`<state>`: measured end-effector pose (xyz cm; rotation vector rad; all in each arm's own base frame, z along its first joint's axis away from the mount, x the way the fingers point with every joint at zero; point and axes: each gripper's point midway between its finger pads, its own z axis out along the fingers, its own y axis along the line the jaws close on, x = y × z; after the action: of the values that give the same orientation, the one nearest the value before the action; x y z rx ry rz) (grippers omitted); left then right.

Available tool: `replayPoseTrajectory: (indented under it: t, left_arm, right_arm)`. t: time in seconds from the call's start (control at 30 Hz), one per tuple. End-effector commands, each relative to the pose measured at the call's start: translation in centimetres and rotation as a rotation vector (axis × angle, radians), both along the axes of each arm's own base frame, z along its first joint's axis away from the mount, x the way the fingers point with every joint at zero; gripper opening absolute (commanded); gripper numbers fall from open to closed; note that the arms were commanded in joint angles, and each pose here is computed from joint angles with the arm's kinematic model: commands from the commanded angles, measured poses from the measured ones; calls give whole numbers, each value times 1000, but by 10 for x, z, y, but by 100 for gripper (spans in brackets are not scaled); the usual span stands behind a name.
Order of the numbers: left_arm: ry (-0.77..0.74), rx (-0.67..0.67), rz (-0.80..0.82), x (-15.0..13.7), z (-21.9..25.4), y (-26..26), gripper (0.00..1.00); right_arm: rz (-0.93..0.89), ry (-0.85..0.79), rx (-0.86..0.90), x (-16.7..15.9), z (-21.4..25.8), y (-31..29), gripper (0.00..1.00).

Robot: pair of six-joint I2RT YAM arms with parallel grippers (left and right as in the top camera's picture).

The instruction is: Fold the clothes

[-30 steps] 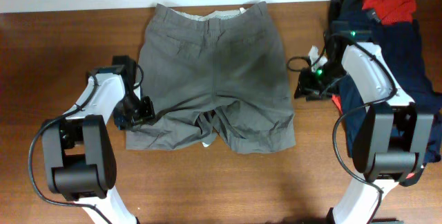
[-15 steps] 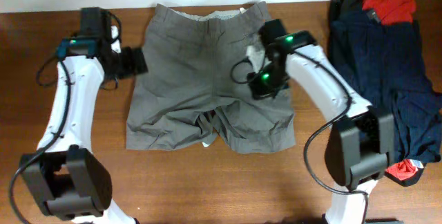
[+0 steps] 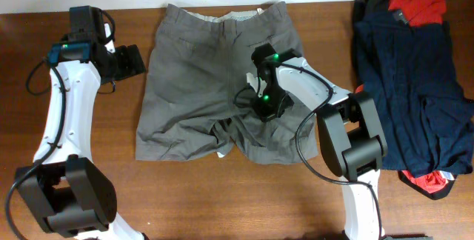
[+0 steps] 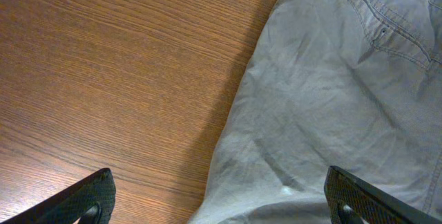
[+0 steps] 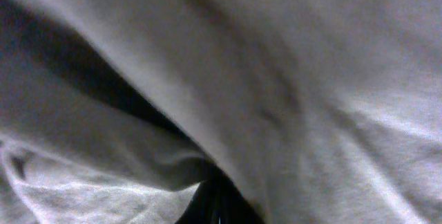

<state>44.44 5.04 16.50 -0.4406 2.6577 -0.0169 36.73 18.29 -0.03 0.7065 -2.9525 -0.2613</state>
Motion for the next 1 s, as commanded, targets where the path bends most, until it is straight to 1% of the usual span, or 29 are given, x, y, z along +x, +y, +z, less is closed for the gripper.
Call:
replayPoseTrajectory:
  t: [0.0, 0.13, 0.27, 0.33, 0.4, 0.43, 0.5, 0.53, 0.57, 0.67, 0.7, 0.73, 0.8, 0.83, 0.97]
  left_arm:
    - [-19, 15, -5, 1, 8, 1, 96]
    - [-20, 15, -20, 2, 8, -6, 96]
    - [-23, 16, -41, 4, 8, -14, 96]
    - [-33, 16, -52, 8, 7, -19, 96]
    - [-49, 17, -59, 14, 6, -22, 96]
    - [-65, 15, -70, 20, 5, -26, 96]
    - [-135, 3, -183, 43, 4, -44, 96]
    - [-167, -5, -222, 53, 2, -52, 96]
    - [-212, -17, -243, 71, -3, -59, 96]
    - [-261, -46, -282, 95, -16, -68, 94]
    - [-270, -67, -305, 107, -24, -73, 92]
    - [-267, -76, -314, 113, -28, -75, 91]
    - [-244, -98, -363, 131, -41, -83, 89]
    - [-215, -106, -410, 146, -48, -92, 89]
    - [-187, -91, -475, 175, -63, -109, 89]
  right_arm:
    - [-72, -36, -32, 24, -10, -36, 4]
    - [-190, -65, -25, 49, -21, -79, 4]
    - [-316, -141, -3, 79, -25, -128, 6]
    - [-386, -192, 18, 98, -16, -155, 12]
    - [-419, -210, 28, 107, -3, -169, 22]
    - [-440, -215, 55, 114, 17, -175, 28]
    - [-459, -226, 135, 125, 62, -175, 41]
    - [-460, -236, 163, 129, 84, -173, 45]
    - [-440, -261, 199, 131, 127, -165, 50]
    - [-383, -309, 209, 126, 178, -150, 57]
    - [-355, -328, 211, 121, 199, -139, 57]
    - [-329, -341, 214, 116, 211, -131, 57]
    - [-286, -363, 203, 109, 228, -116, 57]
    - [-254, -375, 186, 102, 237, -105, 59]
    - [-205, -353, 180, 91, 238, -82, 61]
